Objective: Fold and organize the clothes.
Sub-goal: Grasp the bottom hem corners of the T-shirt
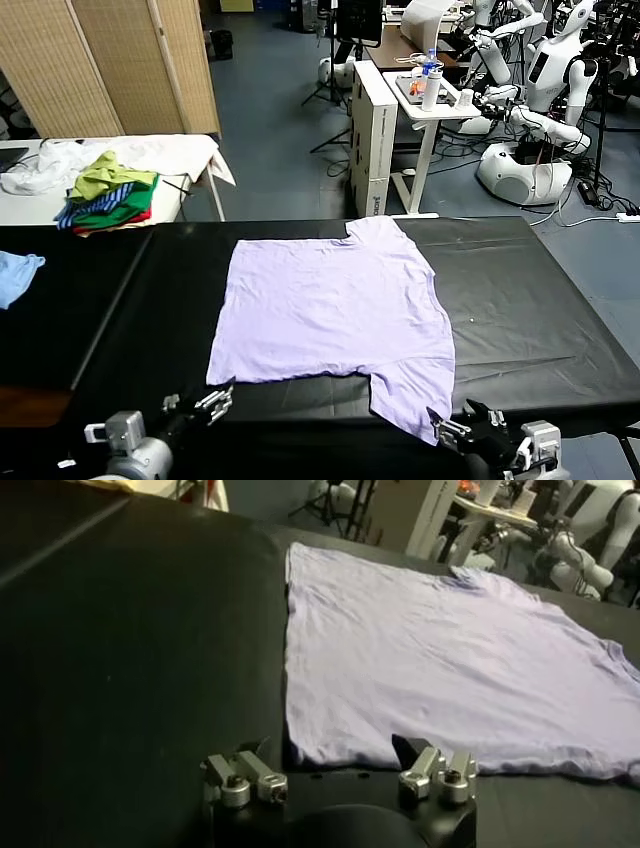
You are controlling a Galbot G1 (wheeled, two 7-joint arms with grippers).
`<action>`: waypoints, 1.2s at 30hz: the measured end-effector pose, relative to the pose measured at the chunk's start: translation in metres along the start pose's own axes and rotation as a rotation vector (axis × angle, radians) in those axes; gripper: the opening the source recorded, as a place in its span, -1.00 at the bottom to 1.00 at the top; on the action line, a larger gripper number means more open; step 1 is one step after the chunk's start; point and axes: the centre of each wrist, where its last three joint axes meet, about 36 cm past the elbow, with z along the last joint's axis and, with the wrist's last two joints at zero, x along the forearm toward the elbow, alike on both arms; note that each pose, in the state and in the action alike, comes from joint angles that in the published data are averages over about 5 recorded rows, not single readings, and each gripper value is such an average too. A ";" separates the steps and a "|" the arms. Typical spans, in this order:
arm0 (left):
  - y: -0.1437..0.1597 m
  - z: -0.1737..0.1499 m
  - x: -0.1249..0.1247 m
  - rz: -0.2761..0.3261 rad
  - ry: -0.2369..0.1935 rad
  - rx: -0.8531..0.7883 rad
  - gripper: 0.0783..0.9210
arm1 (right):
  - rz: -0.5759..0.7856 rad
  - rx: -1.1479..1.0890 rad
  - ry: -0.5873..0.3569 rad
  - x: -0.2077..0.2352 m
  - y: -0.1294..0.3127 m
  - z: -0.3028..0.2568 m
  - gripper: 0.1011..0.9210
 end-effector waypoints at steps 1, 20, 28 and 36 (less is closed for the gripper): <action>0.000 0.000 -0.001 -0.001 0.001 -0.001 0.97 | 0.001 0.001 0.000 0.000 0.000 0.000 0.97; 0.002 0.013 -0.008 -0.026 0.027 0.006 -0.07 | 0.011 0.021 0.020 -0.010 0.006 0.011 -0.01; 0.000 0.017 -0.004 -0.025 0.035 0.004 -0.84 | 0.006 0.017 0.015 -0.006 0.011 0.011 -0.90; -0.004 0.015 0.010 -0.034 0.030 -0.008 -0.84 | 0.025 0.031 0.018 0.020 0.020 0.006 -0.91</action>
